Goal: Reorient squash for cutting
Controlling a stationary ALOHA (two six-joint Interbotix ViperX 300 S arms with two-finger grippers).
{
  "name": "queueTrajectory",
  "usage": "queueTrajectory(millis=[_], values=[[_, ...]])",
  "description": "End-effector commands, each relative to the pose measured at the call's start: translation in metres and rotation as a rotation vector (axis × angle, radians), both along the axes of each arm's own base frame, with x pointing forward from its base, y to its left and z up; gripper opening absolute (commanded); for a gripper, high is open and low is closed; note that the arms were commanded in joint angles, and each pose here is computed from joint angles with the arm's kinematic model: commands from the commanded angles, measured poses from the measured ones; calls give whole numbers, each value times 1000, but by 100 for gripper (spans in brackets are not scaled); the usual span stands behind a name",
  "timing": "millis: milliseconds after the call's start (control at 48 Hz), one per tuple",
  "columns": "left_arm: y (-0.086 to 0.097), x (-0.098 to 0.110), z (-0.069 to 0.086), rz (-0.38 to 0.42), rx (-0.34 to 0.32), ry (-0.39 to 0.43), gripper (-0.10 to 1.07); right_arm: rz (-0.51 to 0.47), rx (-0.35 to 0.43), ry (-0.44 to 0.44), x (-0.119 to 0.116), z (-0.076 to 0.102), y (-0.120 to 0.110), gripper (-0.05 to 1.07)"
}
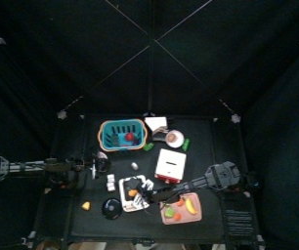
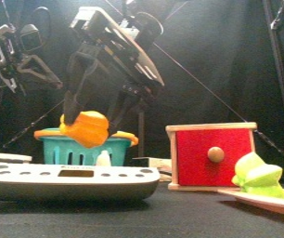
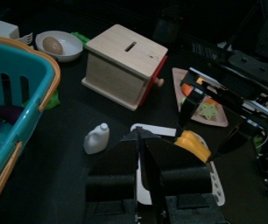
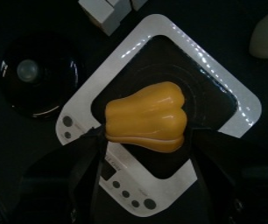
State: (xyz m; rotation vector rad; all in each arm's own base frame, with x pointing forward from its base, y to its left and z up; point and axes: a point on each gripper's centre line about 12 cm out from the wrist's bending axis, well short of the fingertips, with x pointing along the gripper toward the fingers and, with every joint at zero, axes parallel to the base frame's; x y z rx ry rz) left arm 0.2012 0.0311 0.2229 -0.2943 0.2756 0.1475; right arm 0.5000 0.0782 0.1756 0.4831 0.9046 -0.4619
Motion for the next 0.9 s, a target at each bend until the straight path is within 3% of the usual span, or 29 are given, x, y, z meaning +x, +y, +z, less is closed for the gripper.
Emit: queueTrajectory(millis=[0,188,375,667,875], values=[[0,2,6,-2,-1,-17,44,-47,68,-75,2,46,-5,87],[0,3,6,5,-23,-22,44,-142,181,-47,4,52,-15,87],[0,2,3,6,-29,-16,44,-252,306,-25,14,43,-29,87],[0,1,3,8,-27,-13,44,-373,354,74,13,17,-41,87],[1,1,2,11,-25,-10,44,-422,362,92,11,12,-42,87]])
